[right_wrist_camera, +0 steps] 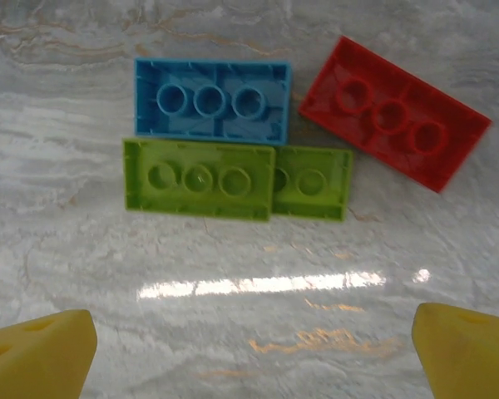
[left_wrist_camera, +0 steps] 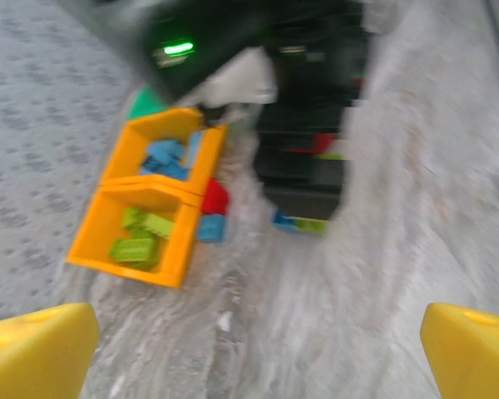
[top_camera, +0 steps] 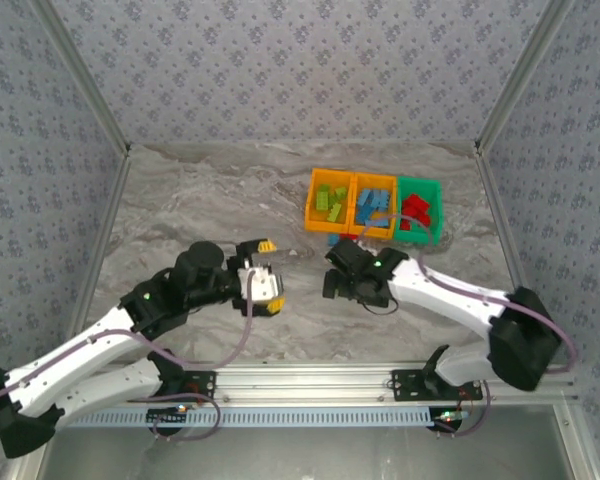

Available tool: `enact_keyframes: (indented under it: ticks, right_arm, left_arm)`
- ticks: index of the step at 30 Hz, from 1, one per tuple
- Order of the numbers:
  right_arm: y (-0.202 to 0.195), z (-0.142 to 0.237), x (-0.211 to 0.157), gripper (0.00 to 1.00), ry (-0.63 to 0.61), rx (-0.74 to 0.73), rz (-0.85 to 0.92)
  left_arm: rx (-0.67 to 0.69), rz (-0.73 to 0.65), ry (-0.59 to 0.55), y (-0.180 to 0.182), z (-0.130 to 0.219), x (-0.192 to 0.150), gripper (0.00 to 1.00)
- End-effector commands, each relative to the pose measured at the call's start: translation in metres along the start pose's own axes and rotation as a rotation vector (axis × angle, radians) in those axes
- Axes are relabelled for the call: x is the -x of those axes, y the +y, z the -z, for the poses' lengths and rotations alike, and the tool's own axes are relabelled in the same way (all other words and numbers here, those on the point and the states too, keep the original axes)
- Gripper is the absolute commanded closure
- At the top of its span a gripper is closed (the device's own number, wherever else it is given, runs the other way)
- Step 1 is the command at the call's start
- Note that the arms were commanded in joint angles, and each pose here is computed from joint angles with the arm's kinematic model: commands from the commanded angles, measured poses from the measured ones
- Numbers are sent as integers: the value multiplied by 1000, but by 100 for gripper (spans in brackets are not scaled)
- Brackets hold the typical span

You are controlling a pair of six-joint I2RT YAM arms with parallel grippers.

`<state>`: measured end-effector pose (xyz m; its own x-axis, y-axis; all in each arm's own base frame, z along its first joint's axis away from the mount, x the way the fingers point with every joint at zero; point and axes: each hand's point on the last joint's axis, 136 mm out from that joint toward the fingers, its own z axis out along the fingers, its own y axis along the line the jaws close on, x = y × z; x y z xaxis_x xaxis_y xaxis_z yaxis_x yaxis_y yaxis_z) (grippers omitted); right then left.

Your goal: Sort the legos into containers by color

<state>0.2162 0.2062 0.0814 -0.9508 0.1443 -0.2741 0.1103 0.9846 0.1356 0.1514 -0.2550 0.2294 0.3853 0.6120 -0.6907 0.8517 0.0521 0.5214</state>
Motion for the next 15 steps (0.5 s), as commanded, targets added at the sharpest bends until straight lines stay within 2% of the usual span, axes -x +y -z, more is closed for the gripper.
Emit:
enact_keyframes:
  ticks: [1, 4, 10, 15]
  right_arm:
    - [5, -4, 13, 0, -29, -72, -34]
    - [3, -17, 17, 0, -35, -126, -56]
    - [5, -39, 16, 2, -8, -131, -73]
    - [10, -52, 14, 15, 9, -130, -69]
  left_arm:
    - [-166, -107, -13, -33, -7, -6, 1]
    - [-187, -122, -25, -36, -12, -6, 1]
    - [-199, -134, -10, -40, -14, -13, 1]
    - [-200, -134, -7, -41, -14, -17, 1]
